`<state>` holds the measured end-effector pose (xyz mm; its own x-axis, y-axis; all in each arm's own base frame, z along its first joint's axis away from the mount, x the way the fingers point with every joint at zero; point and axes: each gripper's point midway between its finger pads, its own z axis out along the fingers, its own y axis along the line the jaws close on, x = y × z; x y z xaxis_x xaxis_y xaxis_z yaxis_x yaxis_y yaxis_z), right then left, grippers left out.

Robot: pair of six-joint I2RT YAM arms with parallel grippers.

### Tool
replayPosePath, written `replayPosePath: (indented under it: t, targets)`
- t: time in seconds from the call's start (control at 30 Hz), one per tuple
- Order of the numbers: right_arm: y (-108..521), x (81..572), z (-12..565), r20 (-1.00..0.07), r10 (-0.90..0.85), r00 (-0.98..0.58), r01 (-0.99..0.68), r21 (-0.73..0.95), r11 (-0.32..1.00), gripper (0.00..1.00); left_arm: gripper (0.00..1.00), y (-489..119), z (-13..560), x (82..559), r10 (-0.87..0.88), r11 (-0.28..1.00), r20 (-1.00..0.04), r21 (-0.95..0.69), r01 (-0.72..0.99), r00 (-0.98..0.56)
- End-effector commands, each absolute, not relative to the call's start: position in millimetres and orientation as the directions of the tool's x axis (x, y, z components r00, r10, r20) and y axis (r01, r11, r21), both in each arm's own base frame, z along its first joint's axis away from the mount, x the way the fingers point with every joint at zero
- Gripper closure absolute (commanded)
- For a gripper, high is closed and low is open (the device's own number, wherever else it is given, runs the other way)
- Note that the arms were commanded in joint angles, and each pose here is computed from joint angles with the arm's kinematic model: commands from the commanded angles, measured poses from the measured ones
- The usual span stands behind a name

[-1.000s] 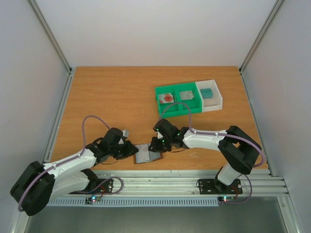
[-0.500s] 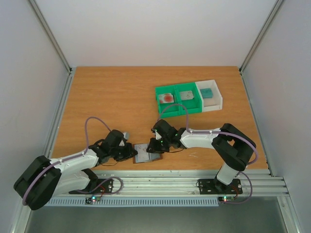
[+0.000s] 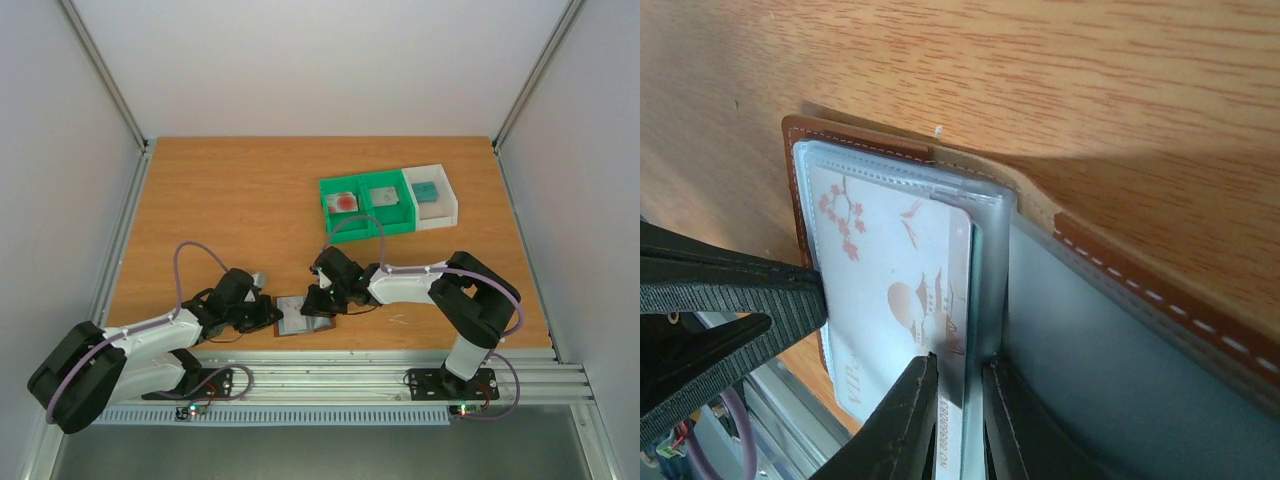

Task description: Take the credit cards out of the card holder

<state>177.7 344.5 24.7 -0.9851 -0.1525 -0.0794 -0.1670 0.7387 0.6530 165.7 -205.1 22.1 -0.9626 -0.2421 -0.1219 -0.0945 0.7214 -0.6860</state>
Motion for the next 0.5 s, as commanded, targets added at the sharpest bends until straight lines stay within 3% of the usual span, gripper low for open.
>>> replayPosePath:
  t: [0.0,0.17,0.47]
  targets:
    - [347,179,19,-0.069,-0.146,-0.987,-0.155,0.656,0.739,0.88,0.95,-195,8,160,-0.251,0.750,-0.120,-0.651,-0.115,-0.961]
    - [349,180,22,-0.087,-0.147,-0.985,-0.167,0.671,0.723,0.99,0.95,-194,7,160,-0.257,0.754,-0.119,-0.645,-0.122,-0.959]
    - [338,183,26,-0.107,-0.124,-0.987,-0.163,0.677,0.718,0.99,0.91,-188,5,159,-0.278,0.760,-0.121,-0.634,-0.141,-0.953]
